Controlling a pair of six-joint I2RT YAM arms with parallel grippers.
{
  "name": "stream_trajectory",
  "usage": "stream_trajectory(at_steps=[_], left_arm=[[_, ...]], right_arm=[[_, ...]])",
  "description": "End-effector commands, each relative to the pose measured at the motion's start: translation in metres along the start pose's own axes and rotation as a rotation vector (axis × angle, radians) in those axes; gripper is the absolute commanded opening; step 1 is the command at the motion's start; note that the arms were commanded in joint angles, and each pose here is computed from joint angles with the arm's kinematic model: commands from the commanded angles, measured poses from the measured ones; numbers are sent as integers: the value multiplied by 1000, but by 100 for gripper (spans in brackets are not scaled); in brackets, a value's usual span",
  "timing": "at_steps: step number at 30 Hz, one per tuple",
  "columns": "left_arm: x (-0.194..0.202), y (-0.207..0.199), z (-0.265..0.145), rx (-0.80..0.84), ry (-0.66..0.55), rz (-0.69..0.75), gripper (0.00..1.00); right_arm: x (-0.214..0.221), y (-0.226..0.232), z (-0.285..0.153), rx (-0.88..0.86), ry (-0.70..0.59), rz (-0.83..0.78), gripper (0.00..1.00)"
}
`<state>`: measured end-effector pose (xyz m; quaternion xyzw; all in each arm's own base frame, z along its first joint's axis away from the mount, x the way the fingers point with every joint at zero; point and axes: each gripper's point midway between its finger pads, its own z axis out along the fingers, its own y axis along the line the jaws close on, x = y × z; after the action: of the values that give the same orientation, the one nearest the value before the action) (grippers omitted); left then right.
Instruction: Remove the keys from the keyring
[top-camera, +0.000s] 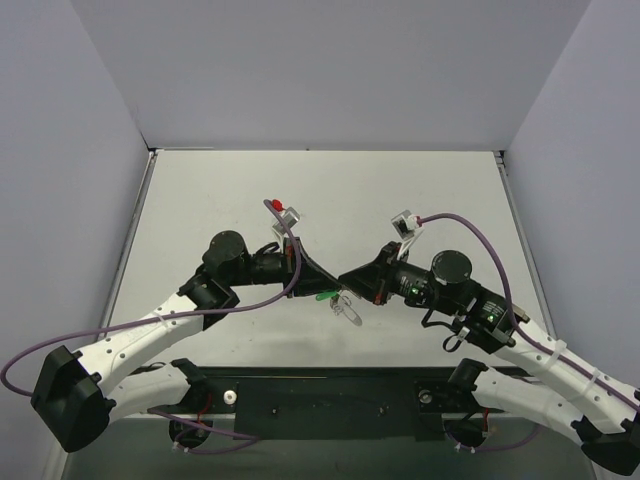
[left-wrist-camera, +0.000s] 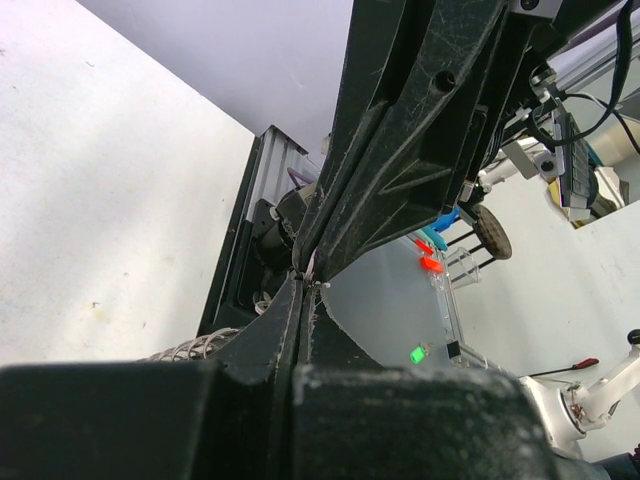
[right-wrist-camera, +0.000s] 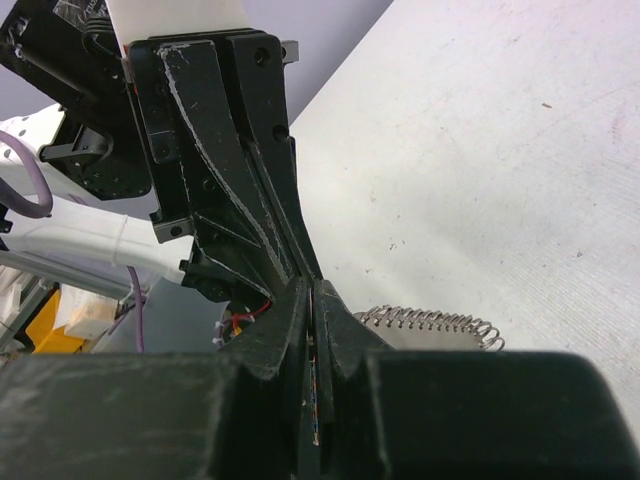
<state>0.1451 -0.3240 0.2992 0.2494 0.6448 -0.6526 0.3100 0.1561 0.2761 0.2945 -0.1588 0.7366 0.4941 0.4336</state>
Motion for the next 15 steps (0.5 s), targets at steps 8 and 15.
stream_trajectory(at_steps=[8,15], left_arm=[[-44,0,3,-35,-166,43,0],[-48,8,2,-64,-181,33,0]], right_arm=[[0,12,-10,-73,-62,64,0],[6,11,-10,-77,-70,81,0]])
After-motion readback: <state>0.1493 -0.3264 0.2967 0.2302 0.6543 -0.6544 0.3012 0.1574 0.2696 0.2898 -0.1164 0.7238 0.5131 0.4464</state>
